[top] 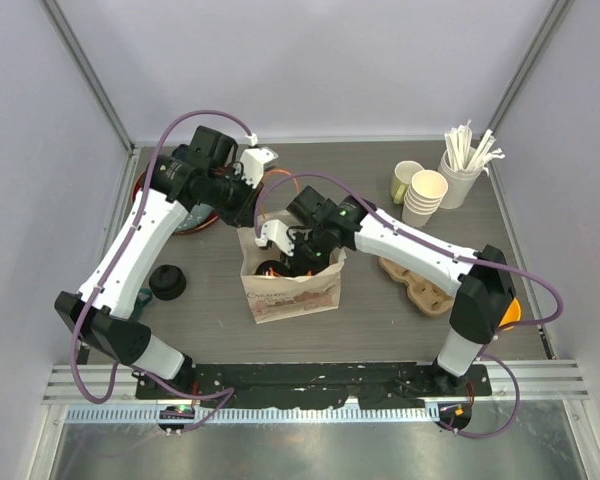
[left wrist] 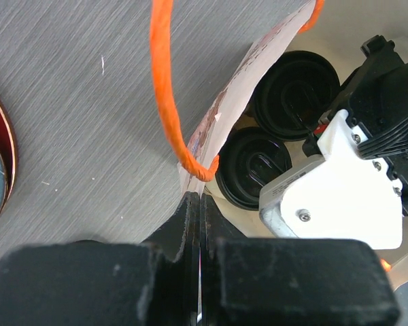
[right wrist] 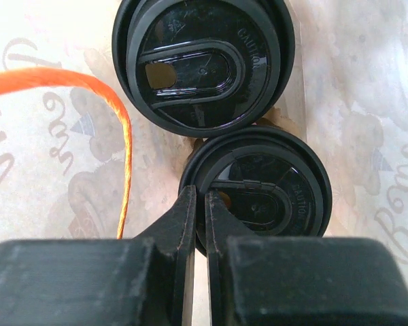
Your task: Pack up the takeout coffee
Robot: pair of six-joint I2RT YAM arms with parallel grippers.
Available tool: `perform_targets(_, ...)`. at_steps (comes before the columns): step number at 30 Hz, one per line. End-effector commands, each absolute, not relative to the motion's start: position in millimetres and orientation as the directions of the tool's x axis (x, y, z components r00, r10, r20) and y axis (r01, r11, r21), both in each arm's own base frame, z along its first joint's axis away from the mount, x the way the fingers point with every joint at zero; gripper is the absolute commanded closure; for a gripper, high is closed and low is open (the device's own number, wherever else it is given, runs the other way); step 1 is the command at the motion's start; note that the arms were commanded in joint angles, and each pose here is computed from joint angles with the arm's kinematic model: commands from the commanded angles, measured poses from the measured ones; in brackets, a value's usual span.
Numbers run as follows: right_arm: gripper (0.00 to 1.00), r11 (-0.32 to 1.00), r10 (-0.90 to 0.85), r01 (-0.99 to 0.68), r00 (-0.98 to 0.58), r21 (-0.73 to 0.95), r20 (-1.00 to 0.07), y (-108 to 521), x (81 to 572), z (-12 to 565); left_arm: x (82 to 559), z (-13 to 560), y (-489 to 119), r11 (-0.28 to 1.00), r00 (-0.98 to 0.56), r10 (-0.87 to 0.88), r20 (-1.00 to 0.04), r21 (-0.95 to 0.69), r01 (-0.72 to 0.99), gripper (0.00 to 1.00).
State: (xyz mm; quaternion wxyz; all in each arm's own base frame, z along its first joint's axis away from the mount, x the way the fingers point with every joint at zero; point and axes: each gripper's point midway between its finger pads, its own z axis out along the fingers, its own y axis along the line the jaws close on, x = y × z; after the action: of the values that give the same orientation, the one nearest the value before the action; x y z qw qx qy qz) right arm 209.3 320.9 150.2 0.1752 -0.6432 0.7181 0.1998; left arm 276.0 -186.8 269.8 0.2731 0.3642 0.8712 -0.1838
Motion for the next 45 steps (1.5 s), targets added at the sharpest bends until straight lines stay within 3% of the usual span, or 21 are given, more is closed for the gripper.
perform_targets(1,0.99,0.091,-0.849,-0.995,-0.101,0.045,-0.519,323.5,214.1,133.8,278.8,275.9,-188.1,0.66,-0.556,0.531,-0.64,-0.099,0.744,1.0)
perform_targets(22,0.98,0.11,-0.809,-0.994,-0.106,0.028,-0.578,329.3,215.5,120.2,279.5,278.1,-184.6,0.666,-0.548,0.537,-0.642,-0.078,0.742,1.0)
perform_targets(25,0.88,0.112,-0.809,-0.993,-0.104,0.022,-0.579,328.0,216.3,122.0,279.6,277.6,-183.2,0.668,-0.55,0.538,-0.639,-0.075,0.74,1.0)
perform_targets(26,0.79,0.117,-0.811,-0.993,-0.104,0.015,-0.576,326.9,217.4,123.1,279.8,278.6,-183.5,0.668,-0.548,0.538,-0.64,-0.072,0.741,1.0)
perform_targets(29,0.65,0.125,-0.807,-0.992,-0.098,-0.006,-0.582,324.5,219.7,132.4,280.2,279.3,-182.8,0.669,-0.546,0.54,-0.641,-0.067,0.74,1.0)
perform_targets(34,0.53,0.137,-0.793,-0.99,-0.085,-0.041,-0.604,323.3,222.3,148.4,281.2,279.5,-181.9,0.67,-0.543,0.543,-0.64,-0.06,0.74,1.0)
perform_targets(42,0.41,0.14,-0.747,-0.985,-0.042,-0.096,-0.663,327.2,226.4,178.3,282.8,278.8,-177.9,0.68,-0.546,0.548,-0.634,-0.043,0.732,1.0)
perform_targets(45,0.28,0.14,-0.729,-0.984,-0.029,-0.107,-0.684,327.8,226.8,189.8,282.6,280.1,-177.7,0.679,-0.543,0.55,-0.635,-0.039,0.733,1.0)
